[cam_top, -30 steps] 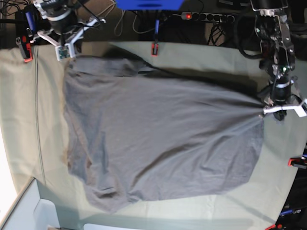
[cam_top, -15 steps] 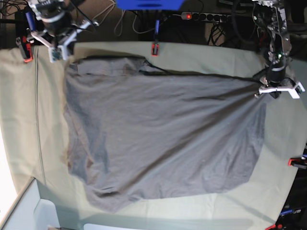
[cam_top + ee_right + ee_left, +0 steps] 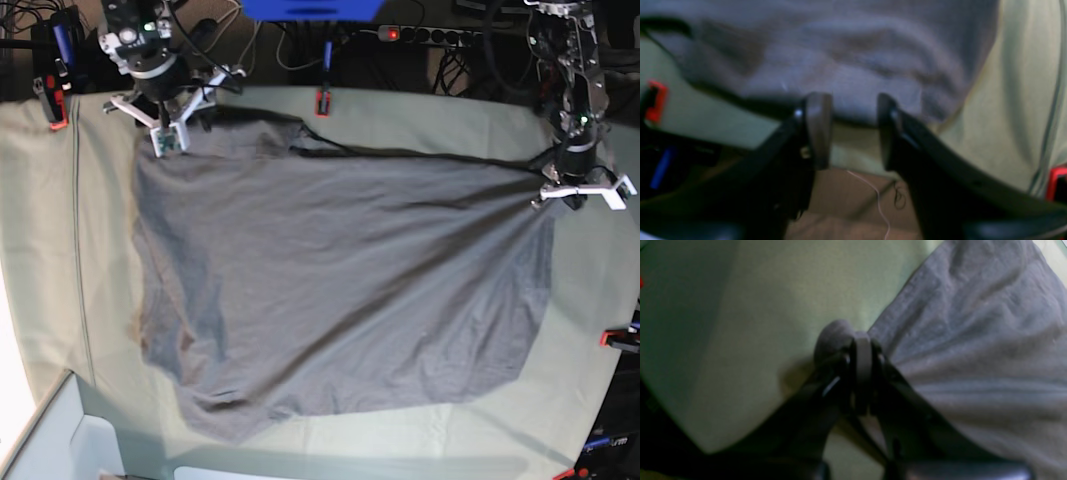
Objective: Layout the t-shirt on the table in an organized manner, then fold the t-shirt properly
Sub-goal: 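Grasp the shirt's collar-side corner with the right gripper, then regrasp the shirt edge with the left gripper near its corner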
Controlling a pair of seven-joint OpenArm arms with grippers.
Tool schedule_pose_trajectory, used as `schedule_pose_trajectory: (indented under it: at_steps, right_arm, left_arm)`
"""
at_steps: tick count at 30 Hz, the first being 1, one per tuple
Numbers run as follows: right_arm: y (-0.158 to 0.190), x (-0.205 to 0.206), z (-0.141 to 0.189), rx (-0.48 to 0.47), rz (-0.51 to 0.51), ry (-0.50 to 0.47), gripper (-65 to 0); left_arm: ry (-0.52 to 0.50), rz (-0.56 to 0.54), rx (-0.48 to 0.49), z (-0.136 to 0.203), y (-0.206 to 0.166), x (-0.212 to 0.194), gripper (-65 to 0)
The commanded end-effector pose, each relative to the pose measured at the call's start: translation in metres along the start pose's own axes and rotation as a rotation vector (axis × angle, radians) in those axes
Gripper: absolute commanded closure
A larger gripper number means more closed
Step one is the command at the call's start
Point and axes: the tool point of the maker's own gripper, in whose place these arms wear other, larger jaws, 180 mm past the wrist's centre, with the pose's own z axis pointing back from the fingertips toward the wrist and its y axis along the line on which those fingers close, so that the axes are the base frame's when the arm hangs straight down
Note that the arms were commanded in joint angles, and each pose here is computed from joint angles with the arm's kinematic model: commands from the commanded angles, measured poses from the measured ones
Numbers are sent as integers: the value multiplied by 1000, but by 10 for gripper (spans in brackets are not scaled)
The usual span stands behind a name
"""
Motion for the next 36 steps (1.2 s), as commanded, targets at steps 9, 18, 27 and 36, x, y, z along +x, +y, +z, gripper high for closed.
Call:
schedule_pose_trajectory:
  at_steps: [9, 18, 27, 36]
  right_arm:
    - [-10, -5, -16, -22, 4, 13, -332]
    - [-13, -17, -22, -28, 10, 47, -281]
    - [-35, -27, -14, -83, -13, 60, 0]
    - [-62, -9, 22, -158, -23, -14, 0]
  left_arm:
    - [-50, -7, -7, 0, -2, 15, -1]
    - [-46, -9, -4, 1, -1, 14, -1]
    - [-50, -7, -7, 0, -2, 15, -1]
    - [-65, 3, -18, -4, -10, 23, -4]
